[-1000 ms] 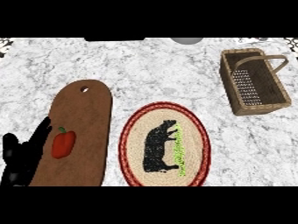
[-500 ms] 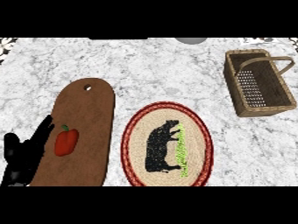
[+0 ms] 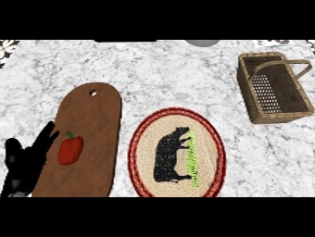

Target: Pick the pear from the placemat and place it in the basket

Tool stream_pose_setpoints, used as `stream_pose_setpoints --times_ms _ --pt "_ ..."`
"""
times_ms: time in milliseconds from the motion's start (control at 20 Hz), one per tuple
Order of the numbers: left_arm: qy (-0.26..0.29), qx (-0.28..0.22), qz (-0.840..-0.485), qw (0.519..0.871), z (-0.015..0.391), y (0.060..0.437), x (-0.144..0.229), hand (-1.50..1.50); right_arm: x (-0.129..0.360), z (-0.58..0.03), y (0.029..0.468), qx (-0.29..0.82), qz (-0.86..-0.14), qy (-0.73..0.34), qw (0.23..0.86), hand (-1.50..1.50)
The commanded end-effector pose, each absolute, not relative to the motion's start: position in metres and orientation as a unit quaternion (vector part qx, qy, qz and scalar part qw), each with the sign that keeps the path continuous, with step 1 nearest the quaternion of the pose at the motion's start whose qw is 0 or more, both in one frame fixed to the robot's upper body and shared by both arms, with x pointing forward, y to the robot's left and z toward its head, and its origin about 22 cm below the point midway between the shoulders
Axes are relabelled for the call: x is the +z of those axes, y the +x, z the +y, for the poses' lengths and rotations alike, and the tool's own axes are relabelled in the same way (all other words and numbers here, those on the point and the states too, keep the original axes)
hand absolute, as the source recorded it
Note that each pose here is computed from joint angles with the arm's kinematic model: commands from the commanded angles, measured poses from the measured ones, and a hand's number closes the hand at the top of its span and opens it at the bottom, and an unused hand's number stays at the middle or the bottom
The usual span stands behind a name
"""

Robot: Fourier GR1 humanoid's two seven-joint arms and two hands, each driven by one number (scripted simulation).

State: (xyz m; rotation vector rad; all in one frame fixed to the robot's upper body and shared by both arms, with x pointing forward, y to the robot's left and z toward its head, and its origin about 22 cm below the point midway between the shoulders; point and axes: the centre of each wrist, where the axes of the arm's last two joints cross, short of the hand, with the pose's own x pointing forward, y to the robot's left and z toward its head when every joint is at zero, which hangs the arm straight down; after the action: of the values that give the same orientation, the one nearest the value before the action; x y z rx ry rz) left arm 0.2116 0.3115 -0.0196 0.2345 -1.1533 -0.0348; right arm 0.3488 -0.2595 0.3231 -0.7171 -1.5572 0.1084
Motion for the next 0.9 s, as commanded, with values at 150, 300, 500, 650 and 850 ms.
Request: stream_pose_setpoints --times_ms 150,300,500,650,850 --pt "0.068 -0.014 -0.484 0.872 0.291 0.191 -0.053 0.00 0.289 -0.284 0.354 0.037 -0.682 -0.309 0.662 1.50" --pt "0.076 -0.017 -0.491 0.868 0.290 0.204 -0.050 0.00 0.287 -0.306 0.358 0.056 -0.616 -0.433 0.655 1.50" --pt "0.073 -0.021 -0.484 0.872 0.299 0.194 -0.045 0.00 0.272 -0.319 0.356 0.125 -0.616 -0.429 0.648 -1.50" --pt "0.070 -0.018 -0.484 0.872 0.302 0.191 -0.052 0.00 0.287 -0.337 0.359 0.120 -0.630 -0.440 0.629 -1.50" --pt "0.084 -0.009 -0.490 0.868 0.291 0.206 -0.054 0.00 0.284 -0.357 0.352 0.100 -0.649 -0.433 0.618 -1.50"
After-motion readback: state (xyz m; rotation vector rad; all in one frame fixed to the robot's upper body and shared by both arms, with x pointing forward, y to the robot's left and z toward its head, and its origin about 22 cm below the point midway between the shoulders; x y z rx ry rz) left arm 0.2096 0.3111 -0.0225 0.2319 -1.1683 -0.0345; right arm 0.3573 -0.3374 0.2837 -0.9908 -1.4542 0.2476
